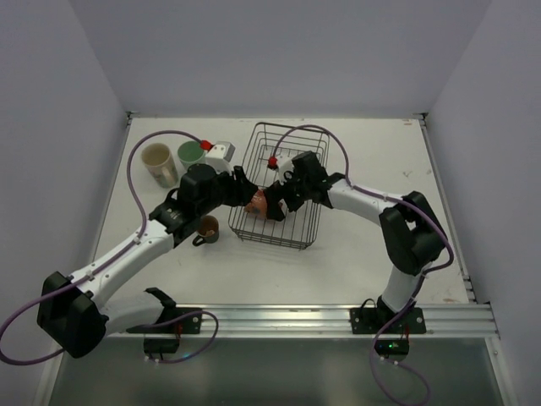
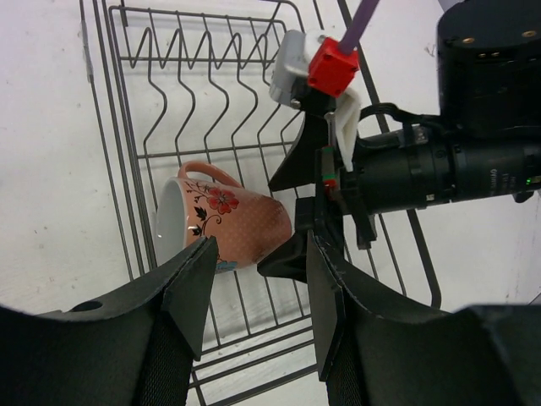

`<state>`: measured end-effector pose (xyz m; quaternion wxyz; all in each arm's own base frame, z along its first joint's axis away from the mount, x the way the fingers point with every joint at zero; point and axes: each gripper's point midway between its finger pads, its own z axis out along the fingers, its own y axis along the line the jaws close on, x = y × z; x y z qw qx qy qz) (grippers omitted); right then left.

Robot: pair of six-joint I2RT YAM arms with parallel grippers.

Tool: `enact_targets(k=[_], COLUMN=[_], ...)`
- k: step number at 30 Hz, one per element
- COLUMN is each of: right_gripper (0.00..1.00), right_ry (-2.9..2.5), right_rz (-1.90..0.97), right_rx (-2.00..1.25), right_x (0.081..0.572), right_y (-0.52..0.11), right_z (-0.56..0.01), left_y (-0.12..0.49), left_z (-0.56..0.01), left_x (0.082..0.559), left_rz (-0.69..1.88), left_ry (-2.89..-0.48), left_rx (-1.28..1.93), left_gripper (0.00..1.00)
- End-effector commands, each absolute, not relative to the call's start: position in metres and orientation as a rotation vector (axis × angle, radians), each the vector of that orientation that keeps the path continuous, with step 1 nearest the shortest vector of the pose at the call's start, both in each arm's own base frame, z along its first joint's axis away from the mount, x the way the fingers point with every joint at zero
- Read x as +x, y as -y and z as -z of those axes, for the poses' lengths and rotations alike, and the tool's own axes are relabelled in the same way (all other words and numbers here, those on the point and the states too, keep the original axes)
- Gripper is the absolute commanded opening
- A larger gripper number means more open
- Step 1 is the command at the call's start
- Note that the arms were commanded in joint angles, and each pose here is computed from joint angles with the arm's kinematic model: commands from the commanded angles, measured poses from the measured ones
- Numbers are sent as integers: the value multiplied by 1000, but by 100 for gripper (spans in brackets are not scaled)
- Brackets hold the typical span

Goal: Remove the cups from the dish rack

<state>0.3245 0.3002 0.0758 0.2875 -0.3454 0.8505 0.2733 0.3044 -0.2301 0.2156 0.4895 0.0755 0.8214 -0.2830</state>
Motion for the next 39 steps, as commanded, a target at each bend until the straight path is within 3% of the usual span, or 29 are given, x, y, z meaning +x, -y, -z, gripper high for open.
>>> enact_targets(k=[1, 18, 25, 28, 33, 35, 38, 39], right_gripper=[99, 99, 86, 99, 98, 93, 71, 55], right_ry=[-2250, -2180, -2178, -2184, -2190, -2162, -2118, -2118], right_rz=[-749, -677, -640, -647, -676, -686, -694, -689], right_rx=[-1007, -1088, -1086, -1100, -1138, -1129, -1097, -1092], right_x=[326, 340, 342, 341, 339, 343, 345, 343], right_y=[-311, -332, -328, -328, -333, -336, -338, -336], right_z=[-79, -71, -71, -68, -65, -68, -82, -83], left_y=[233, 226, 224, 223, 221, 221, 218, 218], left_z=[-230, -229, -224, -224, -225, -224, -223, -223], left_x=[302, 299, 297, 295, 293, 293, 296, 296], left_rz=[713, 693, 688, 689, 689, 687, 664, 661], left_ry=[-1938, -1940, -1952, -1950, -1949, -1950, -1952, -1953], left_rx=[199, 179, 180, 180, 180, 179, 167, 165], left_gripper=[53, 52, 52, 52, 52, 52, 52, 52])
